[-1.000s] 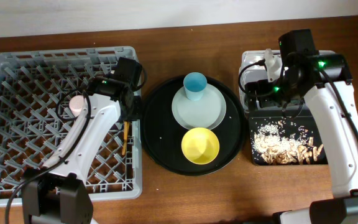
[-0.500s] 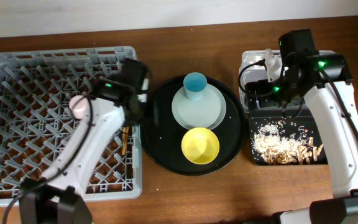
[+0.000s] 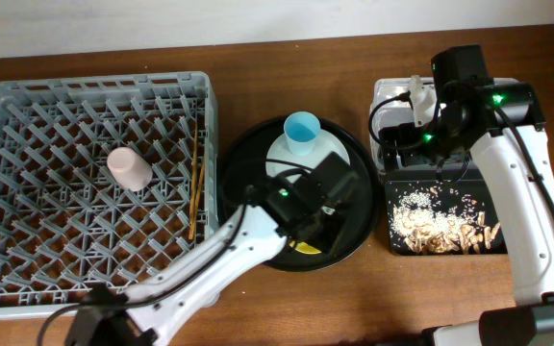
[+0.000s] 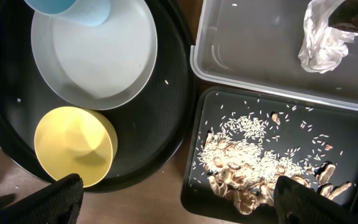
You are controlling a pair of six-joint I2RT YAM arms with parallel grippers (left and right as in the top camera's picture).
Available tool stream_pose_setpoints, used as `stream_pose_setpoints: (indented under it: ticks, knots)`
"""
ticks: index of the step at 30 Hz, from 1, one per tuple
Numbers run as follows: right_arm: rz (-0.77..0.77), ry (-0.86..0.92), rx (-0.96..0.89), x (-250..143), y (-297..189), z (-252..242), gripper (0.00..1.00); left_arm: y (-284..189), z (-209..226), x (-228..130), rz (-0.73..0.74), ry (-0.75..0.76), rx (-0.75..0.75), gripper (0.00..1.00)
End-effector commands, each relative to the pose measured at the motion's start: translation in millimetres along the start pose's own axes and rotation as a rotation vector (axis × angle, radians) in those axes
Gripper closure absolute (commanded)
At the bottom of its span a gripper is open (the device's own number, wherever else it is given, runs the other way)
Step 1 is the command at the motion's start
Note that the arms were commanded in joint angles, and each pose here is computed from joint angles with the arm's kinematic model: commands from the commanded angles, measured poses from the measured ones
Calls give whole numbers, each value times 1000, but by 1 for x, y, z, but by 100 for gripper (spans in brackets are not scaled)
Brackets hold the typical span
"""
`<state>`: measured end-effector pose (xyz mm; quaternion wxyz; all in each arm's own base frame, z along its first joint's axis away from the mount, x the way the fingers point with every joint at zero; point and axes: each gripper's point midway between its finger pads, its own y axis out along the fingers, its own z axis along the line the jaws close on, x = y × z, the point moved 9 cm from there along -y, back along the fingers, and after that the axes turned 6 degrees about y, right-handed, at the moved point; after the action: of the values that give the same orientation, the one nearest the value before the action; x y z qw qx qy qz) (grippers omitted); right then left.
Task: Sort waste into correct bins and load items into the dishwasher rack
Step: 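Move the left gripper to the yellow bowl and grasp its rim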
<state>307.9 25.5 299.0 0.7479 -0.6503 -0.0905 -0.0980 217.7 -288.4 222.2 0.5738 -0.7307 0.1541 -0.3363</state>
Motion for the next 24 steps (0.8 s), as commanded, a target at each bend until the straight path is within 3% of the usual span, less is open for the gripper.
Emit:
stream_pose_setpoints:
  ticks: [1, 21, 24]
  knots:
    - [-11, -5, 12, -1, -5, 4, 1, 29, 0, 3, 58, -8, -17, 54]
    - [-11, -5, 12, -1, -5, 4, 1, 116, 3, 1, 185, 3, -1, 55]
    - [-11, -5, 12, -1, -5, 4, 1, 117, 4, 1, 186, 4, 4, 65]
